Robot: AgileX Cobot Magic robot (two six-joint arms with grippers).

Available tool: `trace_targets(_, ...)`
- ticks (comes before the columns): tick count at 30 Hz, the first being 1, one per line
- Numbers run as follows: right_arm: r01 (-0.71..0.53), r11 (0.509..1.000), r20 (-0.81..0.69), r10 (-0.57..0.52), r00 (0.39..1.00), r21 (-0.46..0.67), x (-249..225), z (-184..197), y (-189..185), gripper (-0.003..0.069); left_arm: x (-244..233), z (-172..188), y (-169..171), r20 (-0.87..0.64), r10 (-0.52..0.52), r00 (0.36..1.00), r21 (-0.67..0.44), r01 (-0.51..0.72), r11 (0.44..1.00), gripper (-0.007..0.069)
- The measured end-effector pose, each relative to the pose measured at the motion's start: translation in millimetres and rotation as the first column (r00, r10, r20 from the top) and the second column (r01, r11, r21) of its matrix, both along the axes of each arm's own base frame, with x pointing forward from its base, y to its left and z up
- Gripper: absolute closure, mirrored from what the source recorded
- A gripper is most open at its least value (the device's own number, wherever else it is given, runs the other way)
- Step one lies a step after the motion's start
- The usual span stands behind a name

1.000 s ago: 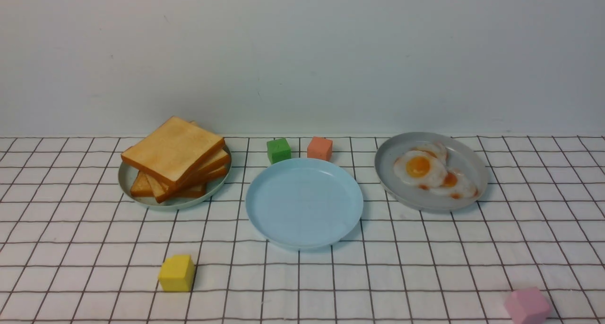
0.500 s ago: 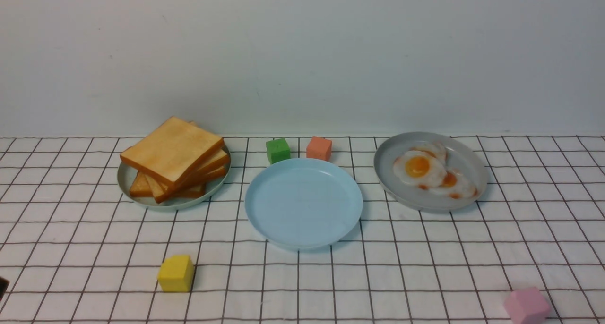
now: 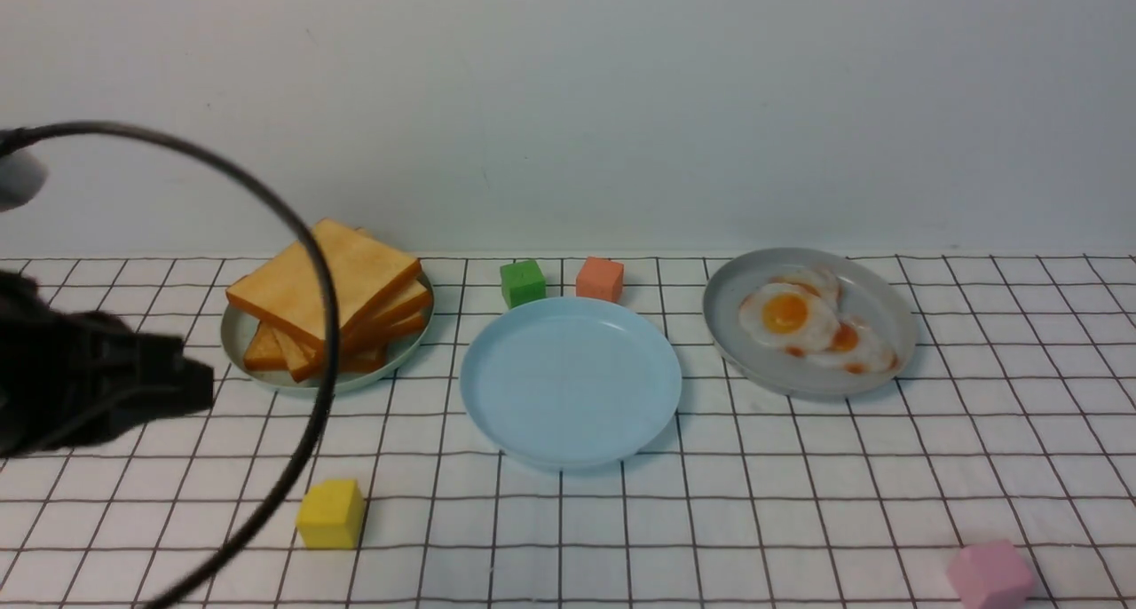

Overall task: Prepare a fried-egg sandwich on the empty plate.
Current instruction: Use the left arm to grab a slice of bread

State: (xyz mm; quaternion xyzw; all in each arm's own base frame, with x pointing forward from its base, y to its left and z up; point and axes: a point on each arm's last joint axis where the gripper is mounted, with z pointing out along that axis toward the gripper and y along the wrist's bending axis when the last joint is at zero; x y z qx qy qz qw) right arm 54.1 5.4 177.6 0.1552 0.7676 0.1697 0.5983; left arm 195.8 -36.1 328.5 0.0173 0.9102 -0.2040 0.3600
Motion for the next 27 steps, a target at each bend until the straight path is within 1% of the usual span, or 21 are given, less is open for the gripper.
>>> trace_targets(1,0.009,0.994,0.035,-0.013,0.999,0.108,0.7,3.9,1.0,0.0421,18.1,-1.4,-0.1,-0.021,-0.017,1.000,0.018,0.017,1.000,0.0638)
trace_targets(4,0.016,0.960,0.096,-0.045,0.994,0.280,1.8,11.3,1.5,0.0421,50.0,-6.5,-0.8,-0.062,-0.033,0.998,0.032,0.035,0.999,0.0638)
trace_targets(6,0.015,0.938,0.127,-0.063,0.990,0.346,2.1,15.1,1.0,0.0421,62.7,-10.6,-3.9,-0.075,-0.047,0.996,0.050,0.051,0.997,0.0638)
trace_targets(8,0.011,0.922,0.129,-0.066,0.989,0.388,1.7,18.3,1.5,0.0425,70.2,-14.2,-10.4,-0.076,-0.071,0.995,0.074,0.076,0.994,0.0638)
trace_targets(10,-0.015,0.919,0.086,-0.021,0.996,0.394,-1.6,28.7,5.3,0.0451,73.0,-17.9,-23.9,-0.070,-0.116,0.991,0.102,0.123,0.987,0.0638)
trace_targets(12,-0.068,0.936,0.034,0.060,0.998,0.345,-6.5,47.9,10.6,0.0500,71.7,-20.9,-37.9,-0.074,-0.164,0.984,0.123,0.173,0.977,0.0638)
trace_targets(13,-0.133,0.955,-0.016,0.143,0.990,0.264,-10.3,66.5,15.0,0.0536,70.0,-22.6,-48.9,-0.076,-0.193,0.978,0.135,0.202,0.970,0.0638)
trace_targets(14,-0.175,0.962,-0.048,0.189,0.981,0.208,-12.0,77.9,17.4,0.0555,69.9,-22.8,-53.3,-0.080,-0.198,0.977,0.136,0.208,0.969,0.0638)
trace_targets(15,-0.230,0.962,-0.083,0.244,0.966,0.148,-13.5,89.3,20.0,0.0587,70.1,-23.6,-59.5,-0.085,-0.210,0.974,0.147,0.221,0.964,0.0638)
trace_targets(16,-0.311,0.949,-0.138,0.316,0.939,0.057,-14.6,106.3,23.3,0.0624,73.1,-22.8,-64.9,-0.094,-0.201,0.975,0.154,0.214,0.965,0.0638)
trace_targets(17,-0.323,0.945,-0.148,0.326,0.934,0.042,-14.6,109.1,23.8,0.0629,73.8,-22.7,-65.6,-0.092,-0.205,0.974,0.161,0.218,0.963,0.0638)
trace_targets(18,-0.375,0.927,-0.186,0.367,0.912,-0.012,-14.4,119.7,25.8,0.0648,77.4,-22.4,-67.6,-0.103,-0.186,0.977,0.166,0.201,0.965,0.0638)
trace_targets(19,-0.467,0.879,-0.260,0.430,0.865,-0.098,-12.1,139.1,29.3,0.0663,86.8,-22.7,-68.6,-0.118,-0.153,0.981,0.191,0.174,0.966,0.0638)
trace_targets(20,-0.486,0.866,-0.267,0.444,0.856,-0.119,-12.1,146.9,30.0,0.0664,91.7,-23.3,-68.4,-0.125,-0.137,0.983,0.205,0.161,0.965,0.0638)
trace_targets(21,-0.551,0.817,-0.331,0.480,0.812,-0.167,-7.6,157.4,32.6,0.0664,102.4,-25.4,-67.9,-0.136,-0.110,0.984,0.241,0.141,0.960,0.0638)
trace_targets(22,-0.597,0.777,-0.365,0.506,0.782,-0.202,-3.8,167.4,34.5,0.0662,113.8,-28.7,-67.6,-0.145,-0.081,0.986,0.275,0.119,0.954,0.0638)
trace_targets(24,-0.649,0.721,-0.386,0.542,0.746,-0.242,2.7,181.9,38.1,0.0657,133.4,-36.2,-67.8,-0.149,-0.048,0.988,0.334,0.096,0.938,0.0638)
trace_targets(27,-0.706,0.650,-0.381,0.600,0.703,-0.281,9.2,199.1,45.3,0.0655,162.3,-50.9,-67.6,-0.151,-0.018,0.988,0.414,0.080,0.907,0.0631)
